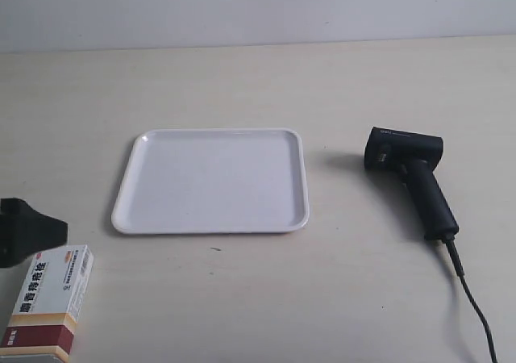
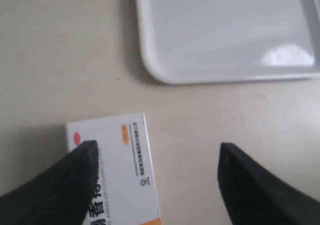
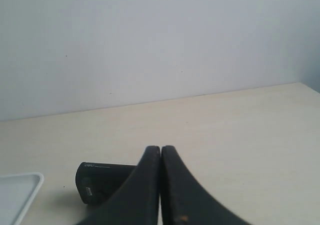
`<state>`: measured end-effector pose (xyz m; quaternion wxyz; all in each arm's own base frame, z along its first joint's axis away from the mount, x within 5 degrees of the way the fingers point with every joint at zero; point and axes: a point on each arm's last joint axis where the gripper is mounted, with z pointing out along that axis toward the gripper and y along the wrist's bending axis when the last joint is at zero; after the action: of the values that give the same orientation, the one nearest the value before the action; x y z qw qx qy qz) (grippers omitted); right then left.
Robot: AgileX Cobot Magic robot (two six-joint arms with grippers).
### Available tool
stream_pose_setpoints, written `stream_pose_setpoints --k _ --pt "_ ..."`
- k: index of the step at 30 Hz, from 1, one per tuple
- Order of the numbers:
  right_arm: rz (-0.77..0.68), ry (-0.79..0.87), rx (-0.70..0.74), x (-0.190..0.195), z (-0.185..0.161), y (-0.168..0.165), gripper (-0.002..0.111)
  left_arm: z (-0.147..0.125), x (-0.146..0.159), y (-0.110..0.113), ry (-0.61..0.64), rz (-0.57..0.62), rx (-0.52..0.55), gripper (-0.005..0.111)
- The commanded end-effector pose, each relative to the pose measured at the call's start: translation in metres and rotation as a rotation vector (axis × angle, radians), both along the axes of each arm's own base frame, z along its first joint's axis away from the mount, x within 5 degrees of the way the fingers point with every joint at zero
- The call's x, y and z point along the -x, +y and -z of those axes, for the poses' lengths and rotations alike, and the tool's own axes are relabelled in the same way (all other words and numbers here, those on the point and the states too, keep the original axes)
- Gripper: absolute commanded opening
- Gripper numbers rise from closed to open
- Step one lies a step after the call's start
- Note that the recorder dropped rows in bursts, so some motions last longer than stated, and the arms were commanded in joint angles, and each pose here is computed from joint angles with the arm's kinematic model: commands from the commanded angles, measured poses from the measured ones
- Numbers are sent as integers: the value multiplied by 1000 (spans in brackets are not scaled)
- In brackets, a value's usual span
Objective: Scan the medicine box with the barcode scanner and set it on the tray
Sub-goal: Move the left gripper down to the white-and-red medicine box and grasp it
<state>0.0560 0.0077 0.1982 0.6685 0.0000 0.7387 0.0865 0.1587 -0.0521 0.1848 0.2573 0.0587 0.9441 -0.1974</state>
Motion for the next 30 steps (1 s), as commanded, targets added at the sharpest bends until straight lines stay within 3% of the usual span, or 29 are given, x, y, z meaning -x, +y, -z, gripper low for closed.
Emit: stream_pose_setpoints --k 1,7,14,21,30 --pt "1 -18 8 0 0 0 0 10 -3 -11 23 118 -30 75" --pt "1 -18 8 0 0 0 0 22 -6 -9 61 161 -92 78" --pt "1 -22 7 0 -1 0 0 22 -13 -4 -6 138 -156 79" --pt "2 -26 7 0 -1 0 0 39 -17 -3 54 157 -197 105" --pt "2 -34 4 0 -2 0 0 59 -22 -3 97 206 -232 105"
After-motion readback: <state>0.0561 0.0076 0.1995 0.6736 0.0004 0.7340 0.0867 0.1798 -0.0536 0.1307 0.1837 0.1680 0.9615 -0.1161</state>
